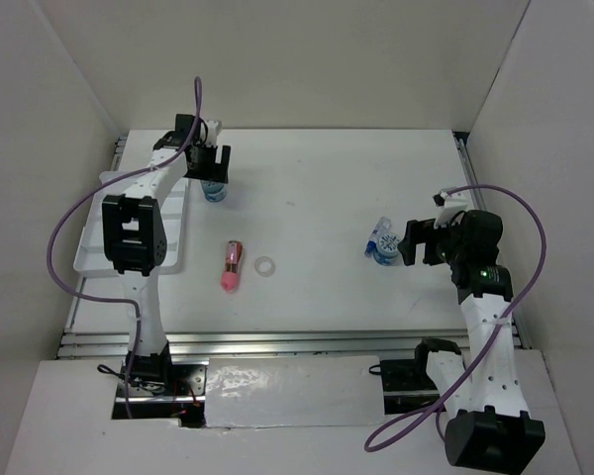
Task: Sort the stationery into containers
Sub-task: Pick up the stationery from the center of the board.
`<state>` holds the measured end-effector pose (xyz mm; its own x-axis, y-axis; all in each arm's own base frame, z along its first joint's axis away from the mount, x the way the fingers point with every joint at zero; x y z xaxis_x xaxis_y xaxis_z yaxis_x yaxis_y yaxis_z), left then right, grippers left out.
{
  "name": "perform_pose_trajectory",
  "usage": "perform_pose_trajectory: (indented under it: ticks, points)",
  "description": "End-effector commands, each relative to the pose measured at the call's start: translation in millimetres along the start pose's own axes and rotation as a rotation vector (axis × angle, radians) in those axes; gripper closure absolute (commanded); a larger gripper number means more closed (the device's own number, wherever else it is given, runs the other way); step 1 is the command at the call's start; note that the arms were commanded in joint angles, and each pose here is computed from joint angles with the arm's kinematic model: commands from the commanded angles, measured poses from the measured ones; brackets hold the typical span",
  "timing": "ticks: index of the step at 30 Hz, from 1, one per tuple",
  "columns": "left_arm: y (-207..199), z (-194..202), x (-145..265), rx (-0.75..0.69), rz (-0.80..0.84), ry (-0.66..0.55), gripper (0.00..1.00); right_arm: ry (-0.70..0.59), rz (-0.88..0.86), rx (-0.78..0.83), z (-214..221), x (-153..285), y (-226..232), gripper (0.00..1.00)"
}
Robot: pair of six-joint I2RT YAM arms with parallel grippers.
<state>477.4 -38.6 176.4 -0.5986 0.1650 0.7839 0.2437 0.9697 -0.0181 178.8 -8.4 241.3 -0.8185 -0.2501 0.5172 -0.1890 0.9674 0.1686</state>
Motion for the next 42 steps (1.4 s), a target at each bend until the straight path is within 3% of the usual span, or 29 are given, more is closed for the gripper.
perform_pose_trajectory:
  ticks: [1,18,23,35,42]
  points:
    - [-3.7,-12.2,-7.7,-0.007,-0.026,-0.031,0.06,-0.037,-0.002,0.005,-3.9,-3.8,-1.7,0.0]
    - [-5.7,-7.3,-30.3,-0.032,-0.137,0.039,0.07,-0.029,-0.006,-0.007,6.6,-8.9,-2.7,0.0]
    - [-7.2,-8.6,-28.6,-0.034,-0.118,0.026,0.12,-0.027,-0.003,-0.007,10.6,-9.6,-3.0,0.0]
    - [-5.9,-18.0,-13.8,-0.04,-0.095,-0.012,0.55,-0.023,0.003,-0.001,15.5,-10.2,-3.9,0.0]
    - [31.5,-43.1,65.7,0.014,-0.105,-0.123,0.74,-0.028,-0.003,0.006,17.7,-10.1,-3.0,0.0]
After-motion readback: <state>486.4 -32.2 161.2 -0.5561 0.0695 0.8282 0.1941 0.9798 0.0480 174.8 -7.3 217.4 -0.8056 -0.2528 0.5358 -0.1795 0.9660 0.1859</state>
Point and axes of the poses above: each gripper's point midway between its finger pads, its own x axis back along the fingers, its own y axis along the line the jaws close on, z = x × y, the point moved 10 cm from there along x, back along the fingers, and after that the axes turned 5 degrees about -x, right-handed, at the moved point
